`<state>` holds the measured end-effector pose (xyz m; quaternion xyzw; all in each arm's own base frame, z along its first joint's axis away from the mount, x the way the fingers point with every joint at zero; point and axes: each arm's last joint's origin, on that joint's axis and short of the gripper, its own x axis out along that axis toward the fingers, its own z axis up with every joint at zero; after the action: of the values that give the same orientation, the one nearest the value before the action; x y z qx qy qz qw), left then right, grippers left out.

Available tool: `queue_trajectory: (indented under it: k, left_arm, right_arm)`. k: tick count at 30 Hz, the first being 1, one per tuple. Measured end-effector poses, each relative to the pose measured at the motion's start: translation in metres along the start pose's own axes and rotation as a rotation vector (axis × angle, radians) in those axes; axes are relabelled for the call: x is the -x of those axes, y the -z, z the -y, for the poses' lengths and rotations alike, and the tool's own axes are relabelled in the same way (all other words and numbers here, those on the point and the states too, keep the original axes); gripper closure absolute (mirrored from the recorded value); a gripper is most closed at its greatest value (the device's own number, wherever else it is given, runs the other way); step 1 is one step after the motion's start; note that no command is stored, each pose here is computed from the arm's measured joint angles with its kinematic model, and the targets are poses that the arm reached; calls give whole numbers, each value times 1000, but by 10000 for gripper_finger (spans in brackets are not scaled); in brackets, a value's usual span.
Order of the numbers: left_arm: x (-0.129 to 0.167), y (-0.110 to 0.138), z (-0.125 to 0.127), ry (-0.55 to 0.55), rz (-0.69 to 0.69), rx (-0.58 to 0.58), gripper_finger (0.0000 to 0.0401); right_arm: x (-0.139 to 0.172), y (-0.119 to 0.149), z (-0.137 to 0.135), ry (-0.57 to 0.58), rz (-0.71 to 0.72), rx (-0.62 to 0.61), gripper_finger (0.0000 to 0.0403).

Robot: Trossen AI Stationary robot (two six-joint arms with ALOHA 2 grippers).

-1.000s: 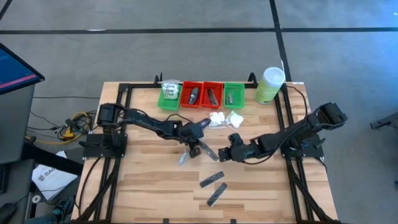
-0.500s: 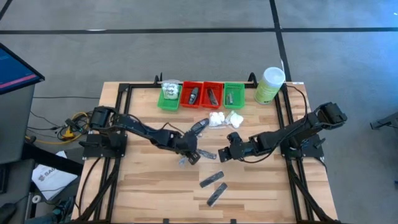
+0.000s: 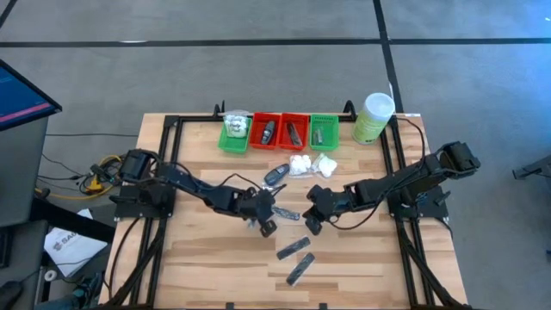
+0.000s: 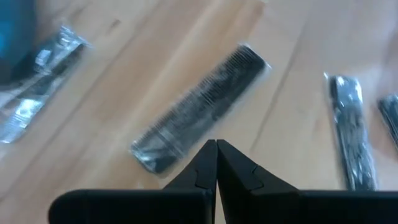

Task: Pick & Place Travel size toiletries
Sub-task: Put the comb into the right red basket

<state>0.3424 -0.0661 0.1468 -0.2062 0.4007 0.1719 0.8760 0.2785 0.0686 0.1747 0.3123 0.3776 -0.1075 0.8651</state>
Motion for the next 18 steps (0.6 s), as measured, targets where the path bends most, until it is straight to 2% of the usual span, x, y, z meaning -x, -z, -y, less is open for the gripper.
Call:
queue_trajectory:
  k: [2,7,10,13,18]
  left_arm:
    - [-2,-3,-4,-6,1,26,401]
    - [-10,-9,-16,-31,-7,84,401]
    - [-11,-13,-22,-19,-21,103,401]
    - [-12,-14,-22,18,-47,129,401]
    - [-11,-4,-16,30,-64,137,401]
  right_arm:
    - [0,-2,2,8,3,39,403]
    - [-2,-14,17,58,21,-27,403]
    - [-3,-23,24,61,29,25,391]
    - [-3,-31,31,5,-8,41,358]
    - [-3,-34,34,-34,-38,98,275]
